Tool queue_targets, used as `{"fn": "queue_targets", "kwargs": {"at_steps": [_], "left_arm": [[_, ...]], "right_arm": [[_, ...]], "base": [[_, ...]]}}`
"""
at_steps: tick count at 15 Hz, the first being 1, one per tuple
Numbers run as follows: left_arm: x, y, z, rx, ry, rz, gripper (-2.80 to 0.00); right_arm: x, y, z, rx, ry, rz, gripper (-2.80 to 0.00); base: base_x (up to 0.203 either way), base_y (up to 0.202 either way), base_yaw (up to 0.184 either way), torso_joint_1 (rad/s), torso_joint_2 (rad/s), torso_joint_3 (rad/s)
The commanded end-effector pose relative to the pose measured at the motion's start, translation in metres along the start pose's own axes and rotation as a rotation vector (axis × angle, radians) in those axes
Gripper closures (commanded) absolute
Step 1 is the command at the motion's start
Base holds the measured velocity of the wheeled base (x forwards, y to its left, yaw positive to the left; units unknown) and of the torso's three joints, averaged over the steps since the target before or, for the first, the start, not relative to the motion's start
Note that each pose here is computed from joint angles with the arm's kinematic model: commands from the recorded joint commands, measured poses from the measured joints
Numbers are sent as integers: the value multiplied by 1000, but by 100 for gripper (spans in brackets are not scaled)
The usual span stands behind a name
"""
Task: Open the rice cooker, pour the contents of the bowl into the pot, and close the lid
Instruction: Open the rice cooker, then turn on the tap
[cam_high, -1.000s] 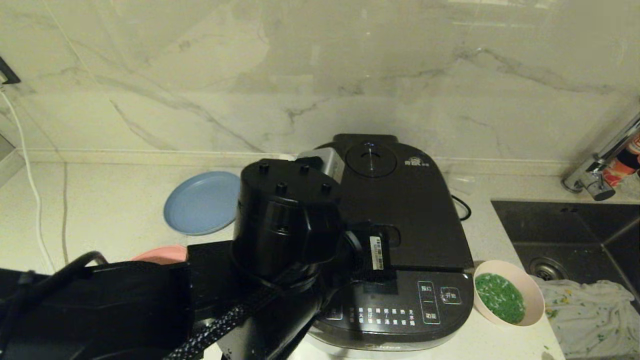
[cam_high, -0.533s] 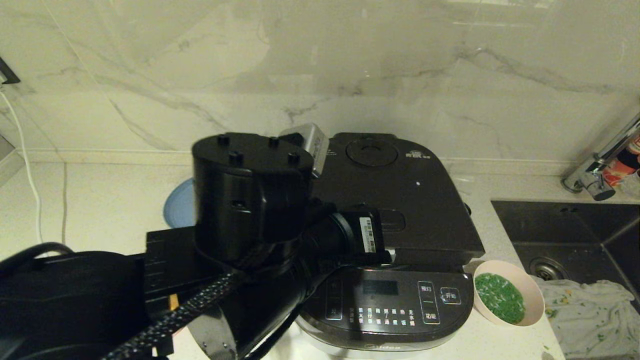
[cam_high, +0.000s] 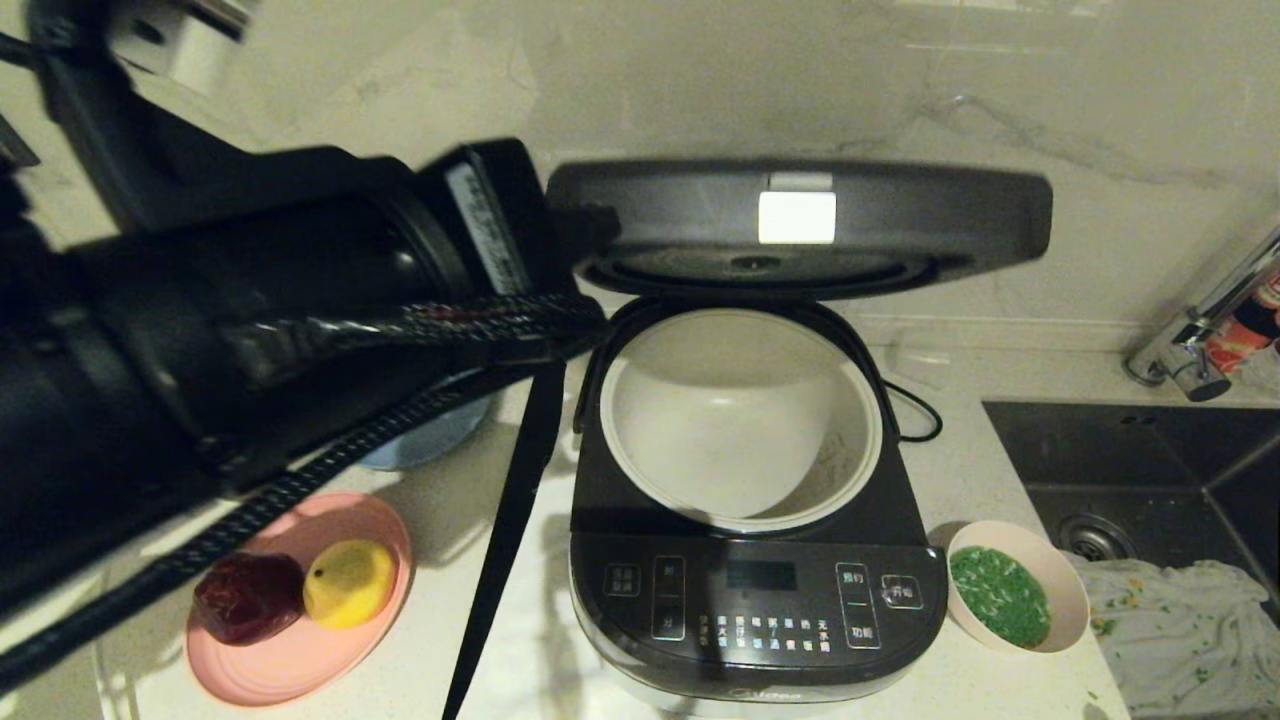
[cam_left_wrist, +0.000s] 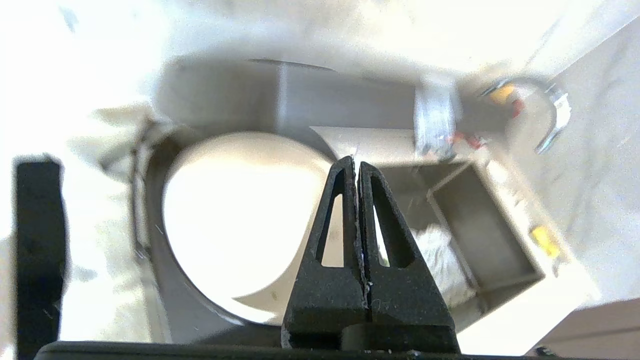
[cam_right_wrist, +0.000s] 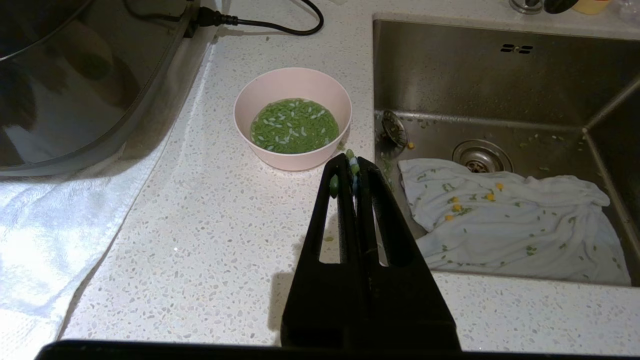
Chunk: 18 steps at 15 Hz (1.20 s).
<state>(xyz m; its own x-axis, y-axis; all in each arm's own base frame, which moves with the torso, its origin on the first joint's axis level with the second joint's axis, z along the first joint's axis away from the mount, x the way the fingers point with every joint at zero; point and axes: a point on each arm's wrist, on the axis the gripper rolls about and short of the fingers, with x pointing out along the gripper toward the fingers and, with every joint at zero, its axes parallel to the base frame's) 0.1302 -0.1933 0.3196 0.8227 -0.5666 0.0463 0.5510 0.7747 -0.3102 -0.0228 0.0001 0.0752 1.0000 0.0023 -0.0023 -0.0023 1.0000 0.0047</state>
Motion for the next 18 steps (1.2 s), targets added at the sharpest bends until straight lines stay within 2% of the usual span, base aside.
{"fn": "queue_targets", "kwargs": {"at_steps": [1,2,4,7,10,12,13,18], "left_arm": [[-38,9,27,-23,-98,-29,0],[-50,14,30,-20,-104,-35,0],[-59,22,13,21,-15,-28,0],[-60,27,-15,54,134,-143,0],[-35,21,-37,81,241,-182,0],[-6,13,-54,103,299,-176,0],[8,8,-60,110,303,-168,0],[71,-1,-69,123,181,-106,0]], "right_arm": [[0,0,0,0,1,1,0],[0,0,0,0,1,1,0],[0,0,0,0,1,1,0],[0,0,0,0,1,1,0],[0,0,0,0,1,1,0],[0,0,0,0,0,1,0],[0,0,0,0,1,1,0],[0,0,0,0,1,1,0]], "base": [[0,0,0,0,0,0],[0,0,0,0,0,0],[0,0,0,0,0,0],[0,0,0,0,0,0],[0,0,0,0,0,0],[0,0,0,0,0,0],[0,0,0,0,0,0],[0,0,0,0,0,0]]}}
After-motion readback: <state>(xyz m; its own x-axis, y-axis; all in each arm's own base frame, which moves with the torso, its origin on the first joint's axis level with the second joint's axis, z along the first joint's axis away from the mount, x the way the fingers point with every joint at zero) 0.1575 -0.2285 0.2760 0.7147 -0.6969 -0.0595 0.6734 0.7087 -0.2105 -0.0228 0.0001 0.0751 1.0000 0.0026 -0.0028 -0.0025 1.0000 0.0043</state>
